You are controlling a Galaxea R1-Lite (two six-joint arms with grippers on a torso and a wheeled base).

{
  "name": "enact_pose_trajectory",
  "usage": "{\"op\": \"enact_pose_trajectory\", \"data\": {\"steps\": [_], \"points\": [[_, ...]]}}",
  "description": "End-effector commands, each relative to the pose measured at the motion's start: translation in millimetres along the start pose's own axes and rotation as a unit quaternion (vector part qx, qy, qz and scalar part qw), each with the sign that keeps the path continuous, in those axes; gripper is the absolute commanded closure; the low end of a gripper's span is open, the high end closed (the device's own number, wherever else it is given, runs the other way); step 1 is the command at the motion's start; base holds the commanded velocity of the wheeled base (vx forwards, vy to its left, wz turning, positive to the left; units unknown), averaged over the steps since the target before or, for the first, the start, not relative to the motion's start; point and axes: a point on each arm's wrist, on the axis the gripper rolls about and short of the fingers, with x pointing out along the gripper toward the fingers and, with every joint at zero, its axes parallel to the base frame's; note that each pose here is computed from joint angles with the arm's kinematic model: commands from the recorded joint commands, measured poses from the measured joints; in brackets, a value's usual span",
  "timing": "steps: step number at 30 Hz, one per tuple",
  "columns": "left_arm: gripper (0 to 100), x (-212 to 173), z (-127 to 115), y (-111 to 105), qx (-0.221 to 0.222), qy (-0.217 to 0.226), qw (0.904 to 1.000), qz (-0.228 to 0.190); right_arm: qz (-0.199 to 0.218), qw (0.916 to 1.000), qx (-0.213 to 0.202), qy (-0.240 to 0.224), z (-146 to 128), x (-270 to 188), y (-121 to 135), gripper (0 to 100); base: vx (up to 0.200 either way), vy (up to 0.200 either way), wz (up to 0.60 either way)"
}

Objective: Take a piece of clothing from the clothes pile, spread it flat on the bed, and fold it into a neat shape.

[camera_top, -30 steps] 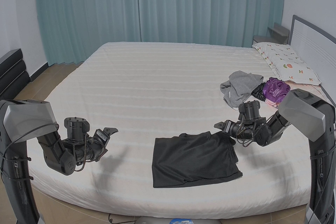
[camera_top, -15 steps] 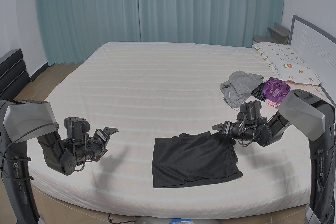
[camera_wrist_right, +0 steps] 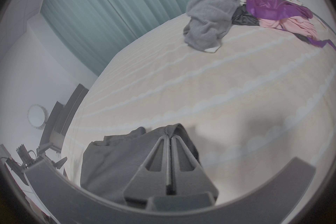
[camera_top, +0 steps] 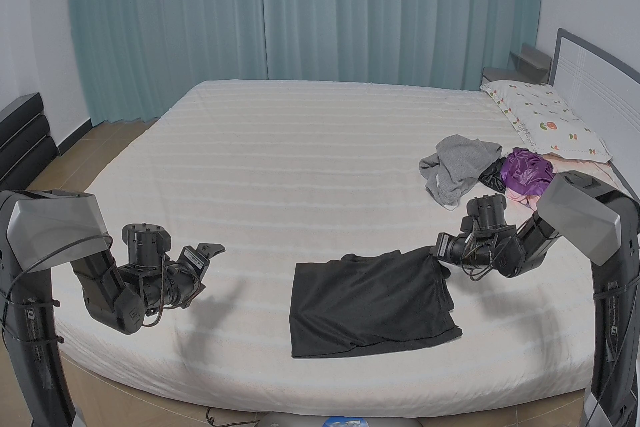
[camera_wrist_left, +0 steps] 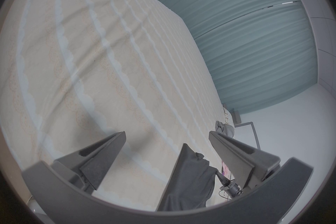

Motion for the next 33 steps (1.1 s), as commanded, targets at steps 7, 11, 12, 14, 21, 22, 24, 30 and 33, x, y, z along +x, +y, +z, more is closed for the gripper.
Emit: {"op": "enact_pose_trajectory", "data": {"steps": [7, 11, 12, 14, 21, 22, 24, 30, 33], "points": [[0, 0, -1, 0, 0.000, 0.001, 1.0000, 0.001, -0.018, 0.9997, 0.017, -0.006, 7, -7, -21, 100, 0.000, 0.000, 0.00], [0, 0, 0, 0, 0.000, 0.001, 1.0000, 0.000, -0.014, 0.9997, 0.018, -0.002, 6, -8, -21, 0, 0.000, 0.000, 0.00], [0, 0, 0, 0, 0.000, 0.001, 1.0000, 0.000, -0.013, 0.9997, 0.019, -0.002, 6, -9, -20, 0, 0.000, 0.000, 0.00], [0, 0, 0, 0, 0.000, 0.000, 1.0000, 0.000, -0.008, 0.9997, 0.025, -0.005, 7, -14, -18, 0, 0.000, 0.000, 0.00], [0, 0, 0, 0, 0.000, 0.001, 1.0000, 0.000, 0.050, 0.9975, 0.031, 0.038, -3, -70, -10, 0, 0.000, 0.000, 0.00], [0, 0, 0, 0, 0.000, 0.001, 1.0000, 0.000, 0.052, 0.9969, 0.031, 0.050, -10, -78, -9, 0, 0.000, 0.000, 0.00], [0, 0, 0, 0, 0.001, 0.001, 1.0000, 0.000, 0.055, 0.9957, 0.028, 0.069, -25, -92, -11, 0, 0.000, 0.000, 0.00], [0, 0, -1, 0, 0.000, 0.001, 1.0000, 0.001, 0.060, 0.9931, 0.021, 0.099, -63, -105, -20, 0, 0.000, 0.000, 0.00], [0, 0, -1, 0, 0.001, 0.001, 1.0000, 0.001, 0.054, 0.9929, 0.011, 0.105, -74, -96, -27, 0, 0.000, 0.000, 0.00]]}}
